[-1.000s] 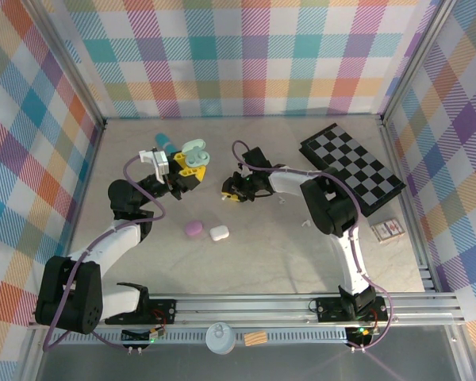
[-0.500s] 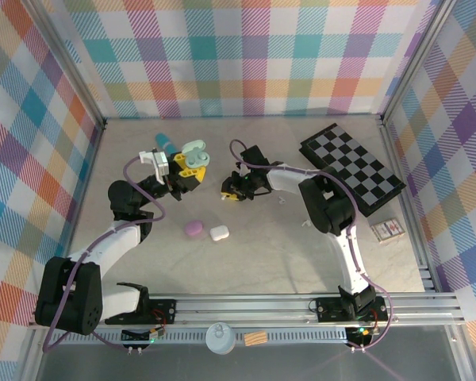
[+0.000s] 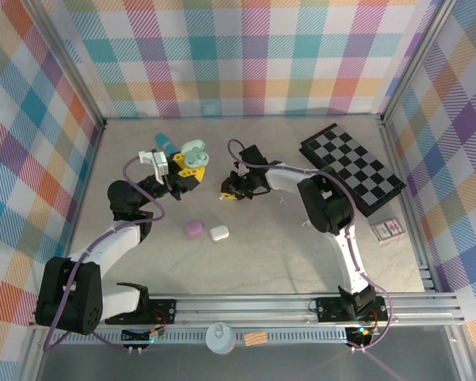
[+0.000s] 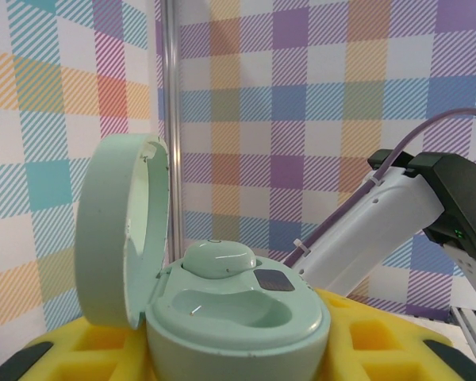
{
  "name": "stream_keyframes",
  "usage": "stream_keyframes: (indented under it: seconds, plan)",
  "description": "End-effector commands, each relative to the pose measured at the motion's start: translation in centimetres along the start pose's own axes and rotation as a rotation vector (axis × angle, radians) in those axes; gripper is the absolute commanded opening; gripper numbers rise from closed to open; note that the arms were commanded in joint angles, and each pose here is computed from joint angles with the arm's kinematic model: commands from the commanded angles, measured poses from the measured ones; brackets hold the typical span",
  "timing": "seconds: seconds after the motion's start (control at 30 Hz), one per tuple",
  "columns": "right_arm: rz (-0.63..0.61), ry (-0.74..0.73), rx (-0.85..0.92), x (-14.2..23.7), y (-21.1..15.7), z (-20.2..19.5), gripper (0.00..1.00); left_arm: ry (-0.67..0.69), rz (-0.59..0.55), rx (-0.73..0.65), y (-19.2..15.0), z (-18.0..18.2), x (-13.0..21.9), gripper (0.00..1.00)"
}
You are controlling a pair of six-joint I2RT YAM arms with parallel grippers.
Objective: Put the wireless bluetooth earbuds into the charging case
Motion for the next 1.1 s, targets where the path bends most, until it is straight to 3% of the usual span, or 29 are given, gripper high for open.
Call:
stream_keyframes:
  seconds: [0.0,0.5,1.07]
  plan:
    - [-0.031,-0.041,0.03,1.3,-0.3,0.3,0.2,-0.012,-0.021,-0.051,0.9,-0.2,0.3,0.37]
    - [-0.199,-0.07,0.122,9.3,-2.1,1.4,0.19,0.006,0.027,-0.073,0.2,-0.3,0.4,0.38]
    - [-0.353,-0.101,0.336,21.1,-7.9,6.0,0.2,0.037,0.088,-0.113,-2.1,-0.6,-1.3,0.37]
Point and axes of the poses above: each hand's point on the last joint's axis, 136 mm out from that joint toward the fingers, its own x axis back along the fingers, its own z axis along the line the jaws close on, y = z × x, the point moved 5 cm from there along x, back along the fingers, and after that the axes turned 15 degrees about -x, right-handed, at the moved point
